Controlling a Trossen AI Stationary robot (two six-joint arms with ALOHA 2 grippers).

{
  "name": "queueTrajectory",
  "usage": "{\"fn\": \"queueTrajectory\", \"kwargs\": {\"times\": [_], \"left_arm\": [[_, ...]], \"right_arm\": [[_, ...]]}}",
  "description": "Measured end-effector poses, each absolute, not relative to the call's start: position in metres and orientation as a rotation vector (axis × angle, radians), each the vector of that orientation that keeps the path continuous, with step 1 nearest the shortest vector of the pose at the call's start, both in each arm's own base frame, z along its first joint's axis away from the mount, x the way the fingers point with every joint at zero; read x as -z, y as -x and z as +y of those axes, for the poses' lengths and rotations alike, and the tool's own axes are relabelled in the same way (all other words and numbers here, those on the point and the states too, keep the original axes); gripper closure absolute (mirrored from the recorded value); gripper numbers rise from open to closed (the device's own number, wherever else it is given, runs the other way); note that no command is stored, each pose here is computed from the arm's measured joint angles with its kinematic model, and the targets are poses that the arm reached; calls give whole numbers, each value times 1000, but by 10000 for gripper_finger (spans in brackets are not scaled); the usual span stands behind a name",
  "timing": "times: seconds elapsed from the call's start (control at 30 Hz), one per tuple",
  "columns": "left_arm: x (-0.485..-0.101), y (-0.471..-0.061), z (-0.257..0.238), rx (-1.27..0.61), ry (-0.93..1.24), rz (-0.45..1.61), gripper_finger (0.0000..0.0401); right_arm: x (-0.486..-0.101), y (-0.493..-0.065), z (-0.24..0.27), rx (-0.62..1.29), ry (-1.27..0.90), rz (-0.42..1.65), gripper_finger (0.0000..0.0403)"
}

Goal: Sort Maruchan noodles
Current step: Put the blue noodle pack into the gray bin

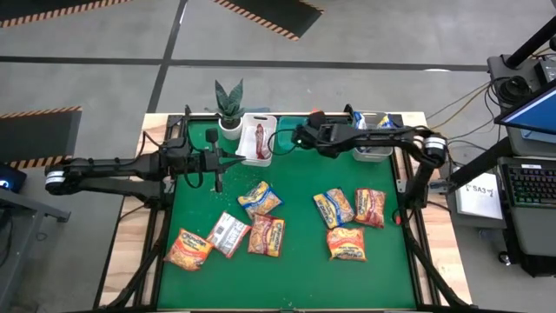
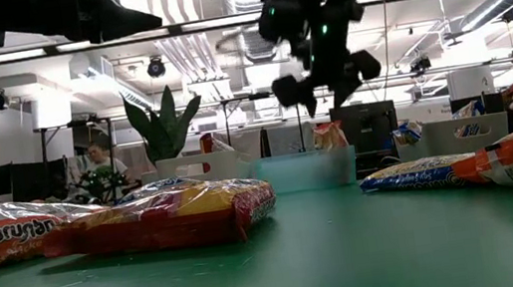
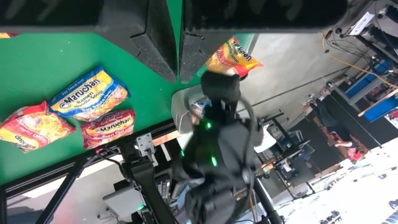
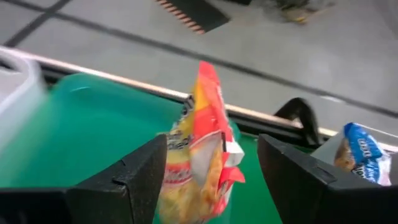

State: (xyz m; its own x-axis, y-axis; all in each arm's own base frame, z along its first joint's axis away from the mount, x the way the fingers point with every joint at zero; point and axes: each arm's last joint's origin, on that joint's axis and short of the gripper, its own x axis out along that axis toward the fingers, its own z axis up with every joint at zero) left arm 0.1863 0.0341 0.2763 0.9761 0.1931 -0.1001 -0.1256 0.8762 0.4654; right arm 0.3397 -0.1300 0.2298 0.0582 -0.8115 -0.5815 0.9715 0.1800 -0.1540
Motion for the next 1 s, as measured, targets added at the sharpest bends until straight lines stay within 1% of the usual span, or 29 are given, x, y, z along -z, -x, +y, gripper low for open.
{"fn": "queueTrajectory", "kwargs": {"times": [0.23,0.37,0.53,0.7,0.8,0.87,1.0], "left_arm": [[-276,-186,34,-168,-439,146,401],[-274,-186,34,-167,-380,166,401],[-265,-185,34,-165,-240,237,401],[-250,-187,34,-170,-97,367,401],[-239,-190,34,-170,-12,451,401],[-231,-193,32,-135,27,504,401],[-216,-200,26,-19,77,605,401]], "right_arm": [[-263,-333,-107,1100,-394,685,164],[-272,-331,-84,967,-345,717,167],[-277,-326,-58,849,-303,749,160],[-267,-327,-43,686,-326,809,157],[-255,-329,-37,553,-376,817,156],[-247,-332,-35,440,-417,793,156],[-232,-338,-30,229,-507,668,156]]}}
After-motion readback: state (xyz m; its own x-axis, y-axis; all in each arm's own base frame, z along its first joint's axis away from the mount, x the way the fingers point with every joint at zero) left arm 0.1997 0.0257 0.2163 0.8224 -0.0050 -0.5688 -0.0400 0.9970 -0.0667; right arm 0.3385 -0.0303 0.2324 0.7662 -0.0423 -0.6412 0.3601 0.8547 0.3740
